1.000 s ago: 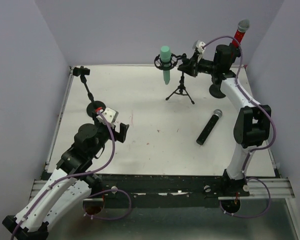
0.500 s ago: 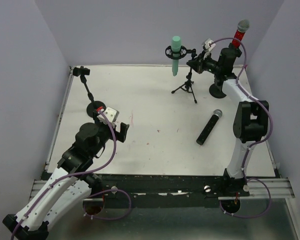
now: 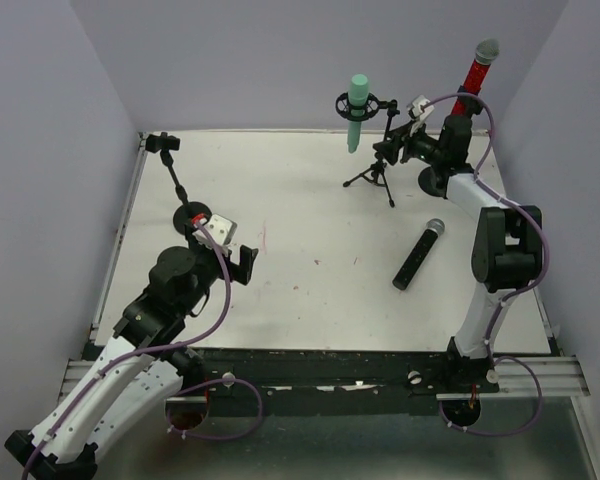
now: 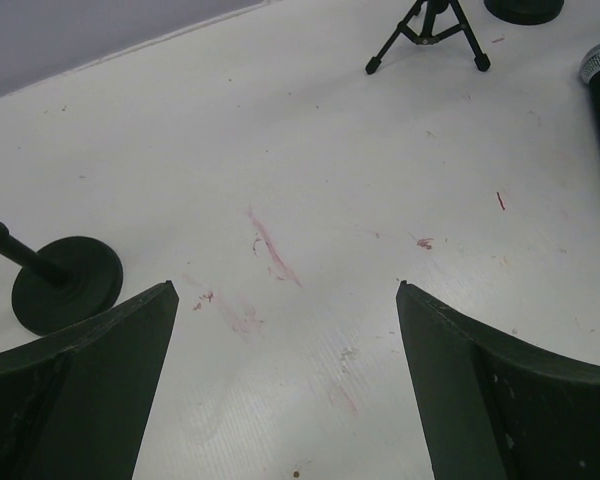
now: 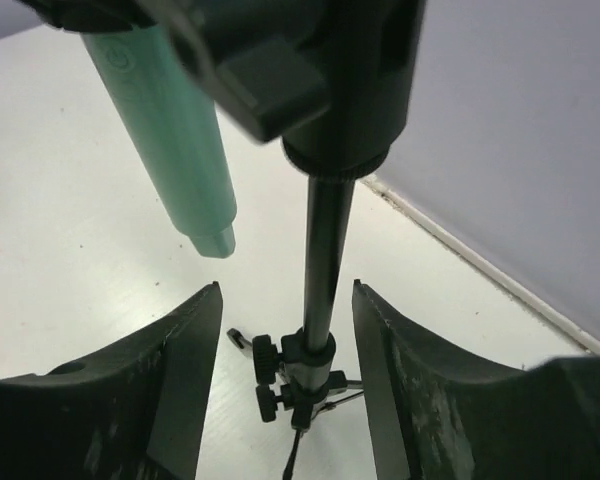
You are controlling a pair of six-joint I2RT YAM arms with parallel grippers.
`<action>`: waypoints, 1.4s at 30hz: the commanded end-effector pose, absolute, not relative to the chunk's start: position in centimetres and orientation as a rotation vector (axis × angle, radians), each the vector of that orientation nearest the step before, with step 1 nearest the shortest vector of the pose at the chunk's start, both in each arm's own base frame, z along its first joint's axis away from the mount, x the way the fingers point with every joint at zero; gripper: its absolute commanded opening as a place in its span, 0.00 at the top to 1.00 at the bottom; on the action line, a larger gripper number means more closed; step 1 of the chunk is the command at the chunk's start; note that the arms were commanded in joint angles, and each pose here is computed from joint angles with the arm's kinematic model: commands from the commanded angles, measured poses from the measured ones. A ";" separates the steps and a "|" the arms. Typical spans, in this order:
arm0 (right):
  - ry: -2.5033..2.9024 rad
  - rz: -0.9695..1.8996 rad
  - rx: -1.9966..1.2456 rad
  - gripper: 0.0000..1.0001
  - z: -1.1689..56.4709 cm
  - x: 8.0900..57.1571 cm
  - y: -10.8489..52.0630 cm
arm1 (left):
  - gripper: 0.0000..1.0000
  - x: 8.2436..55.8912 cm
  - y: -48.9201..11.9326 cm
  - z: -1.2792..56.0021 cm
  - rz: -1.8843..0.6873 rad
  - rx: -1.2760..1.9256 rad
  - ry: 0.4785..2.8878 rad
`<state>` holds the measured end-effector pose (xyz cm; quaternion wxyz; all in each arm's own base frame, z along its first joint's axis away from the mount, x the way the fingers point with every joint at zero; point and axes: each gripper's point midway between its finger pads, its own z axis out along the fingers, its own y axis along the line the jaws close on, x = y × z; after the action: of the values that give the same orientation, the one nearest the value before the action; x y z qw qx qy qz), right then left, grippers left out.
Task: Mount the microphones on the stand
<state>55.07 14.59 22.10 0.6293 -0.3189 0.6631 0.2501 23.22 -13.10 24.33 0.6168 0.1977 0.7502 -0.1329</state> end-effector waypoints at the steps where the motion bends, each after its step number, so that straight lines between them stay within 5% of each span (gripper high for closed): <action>1: 1.470 0.517 -0.725 0.30 24.5 54.4 13.9 | 0.02 23.2 -12.7 25.0 -0.303 0.439 1.700; 10: 1.537 0.475 -0.672 0.01 25.2 52.3 12.8 | 0.02 22.6 -12.9 25.8 -0.349 0.422 1.682; 23: 1.748 0.395 -0.540 0.00 26.1 43.2 9.8 | 0.02 23.5 -12.9 29.1 -0.718 0.119 1.692; 34: 1.874 0.765 -0.699 0.00 20.4 31.8 13.2 | 0.02 27.6 -6.2 31.4 -0.641 -0.221 1.769; 42: 1.838 0.838 -0.715 0.01 21.6 30.6 13.7 | 0.02 29.7 -2.3 30.3 -0.662 -0.354 1.748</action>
<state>32.06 12.58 19.90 0.4795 -0.2766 0.7766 0.3009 29.26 -2.34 30.64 0.5873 -0.1530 0.7525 -0.2558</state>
